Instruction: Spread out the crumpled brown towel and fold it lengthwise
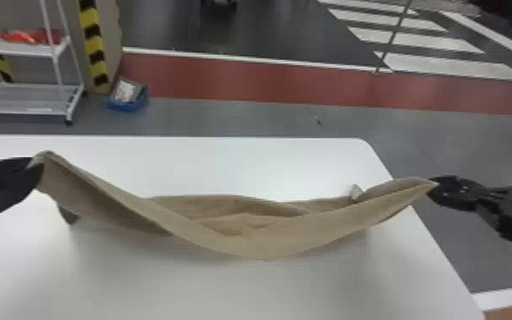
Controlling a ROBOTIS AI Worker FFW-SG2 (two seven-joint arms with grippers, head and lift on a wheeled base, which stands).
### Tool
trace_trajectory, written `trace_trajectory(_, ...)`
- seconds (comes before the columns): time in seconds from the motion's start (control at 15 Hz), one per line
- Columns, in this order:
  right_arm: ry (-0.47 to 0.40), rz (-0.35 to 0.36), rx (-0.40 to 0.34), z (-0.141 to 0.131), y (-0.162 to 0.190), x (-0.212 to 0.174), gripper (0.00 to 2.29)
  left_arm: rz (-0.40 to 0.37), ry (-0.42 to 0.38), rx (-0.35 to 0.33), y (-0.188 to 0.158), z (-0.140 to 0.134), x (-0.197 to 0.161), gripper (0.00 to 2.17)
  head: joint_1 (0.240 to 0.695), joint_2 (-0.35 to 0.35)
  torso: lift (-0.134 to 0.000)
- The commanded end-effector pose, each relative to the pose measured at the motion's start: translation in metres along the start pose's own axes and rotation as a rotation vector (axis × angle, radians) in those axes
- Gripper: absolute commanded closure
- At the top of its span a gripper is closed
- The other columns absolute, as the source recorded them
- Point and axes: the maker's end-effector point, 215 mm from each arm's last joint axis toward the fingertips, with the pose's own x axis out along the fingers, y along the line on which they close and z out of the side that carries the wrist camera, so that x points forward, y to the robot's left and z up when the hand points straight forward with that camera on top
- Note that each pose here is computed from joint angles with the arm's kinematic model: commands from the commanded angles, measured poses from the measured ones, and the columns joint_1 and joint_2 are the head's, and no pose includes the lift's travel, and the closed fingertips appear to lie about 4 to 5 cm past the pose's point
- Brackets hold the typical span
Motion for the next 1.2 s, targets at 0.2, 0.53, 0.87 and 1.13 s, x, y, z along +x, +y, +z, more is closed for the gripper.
trace_trajectory(0.2,0.069,0.066,-0.088,-0.04,0.035,-0.002,1.56,-0.134,0.102,0.085,-0.039,-0.033,-0.024,1.7,0.695,-0.274,-0.124)
trace_trajectory(0.53,0.102,0.068,-0.127,-0.047,0.034,0.001,1.56,-0.189,0.193,0.141,-0.042,-0.061,-0.034,1.7,0.695,-0.278,-0.124)
trace_trajectory(0.87,0.156,0.037,-0.12,-0.066,0.011,0.0,1.56,-0.151,0.241,0.143,-0.014,-0.078,-0.034,1.7,0.695,-0.269,-0.124)
trace_trajectory(1.13,0.06,-0.055,-0.058,-0.031,-0.032,-0.01,1.56,-0.078,0.238,0.148,0.021,-0.07,-0.035,1.7,0.695,-0.258,-0.124)
